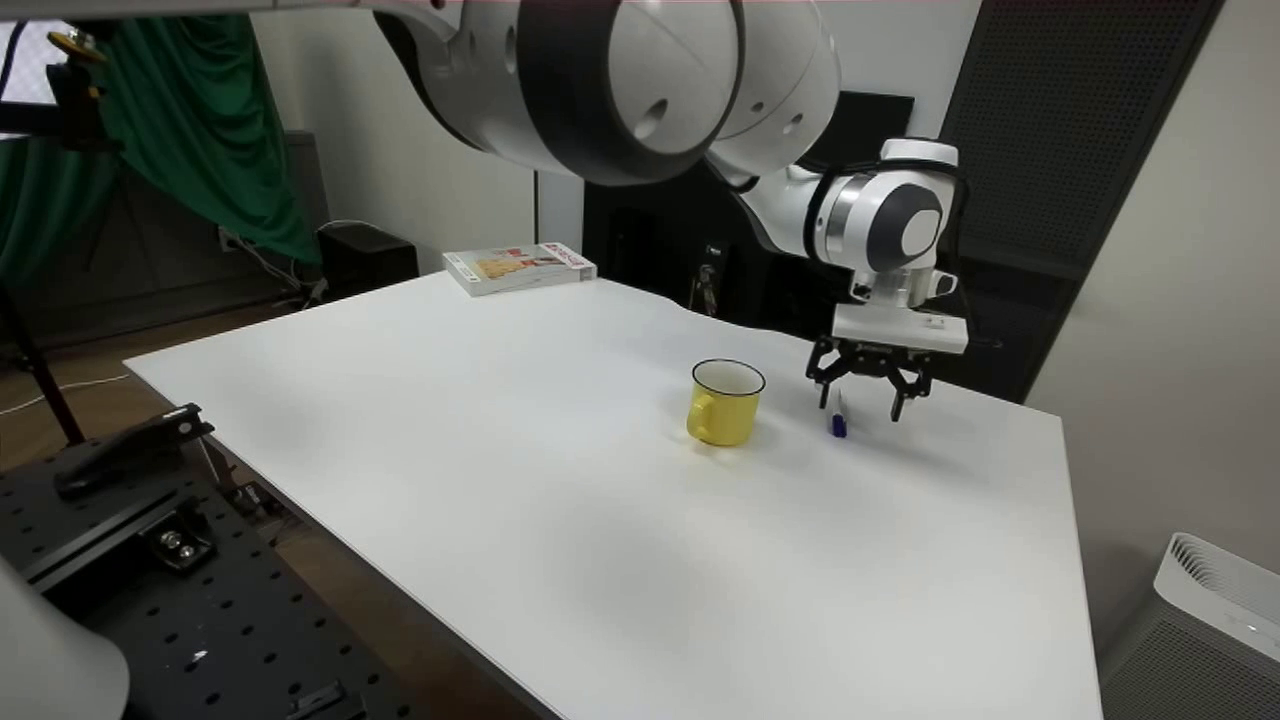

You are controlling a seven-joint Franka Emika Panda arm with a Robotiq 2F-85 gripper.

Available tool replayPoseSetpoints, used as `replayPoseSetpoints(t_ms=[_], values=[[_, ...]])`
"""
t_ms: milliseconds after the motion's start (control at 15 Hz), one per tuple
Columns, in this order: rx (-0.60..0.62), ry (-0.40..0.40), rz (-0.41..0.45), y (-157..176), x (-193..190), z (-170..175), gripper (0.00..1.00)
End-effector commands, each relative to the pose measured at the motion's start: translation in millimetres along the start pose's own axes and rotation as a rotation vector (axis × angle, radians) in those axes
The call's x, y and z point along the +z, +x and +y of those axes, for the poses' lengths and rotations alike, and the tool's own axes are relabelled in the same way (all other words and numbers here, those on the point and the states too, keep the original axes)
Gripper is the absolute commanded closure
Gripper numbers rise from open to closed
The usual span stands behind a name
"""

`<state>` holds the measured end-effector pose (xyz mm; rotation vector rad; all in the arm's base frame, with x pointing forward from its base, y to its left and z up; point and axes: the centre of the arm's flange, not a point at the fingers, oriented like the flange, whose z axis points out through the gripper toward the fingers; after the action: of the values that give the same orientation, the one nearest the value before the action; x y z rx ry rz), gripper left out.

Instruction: Put the marker into the cup.

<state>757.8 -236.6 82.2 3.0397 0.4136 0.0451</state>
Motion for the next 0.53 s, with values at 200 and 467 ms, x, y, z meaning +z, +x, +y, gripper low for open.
replayPoseSetpoints(t_ms=[200,467], values=[[-0.044,-0.004,0.015,48,32,22,0.00],[-0.057,0.009,-0.004,54,40,20,0.00]])
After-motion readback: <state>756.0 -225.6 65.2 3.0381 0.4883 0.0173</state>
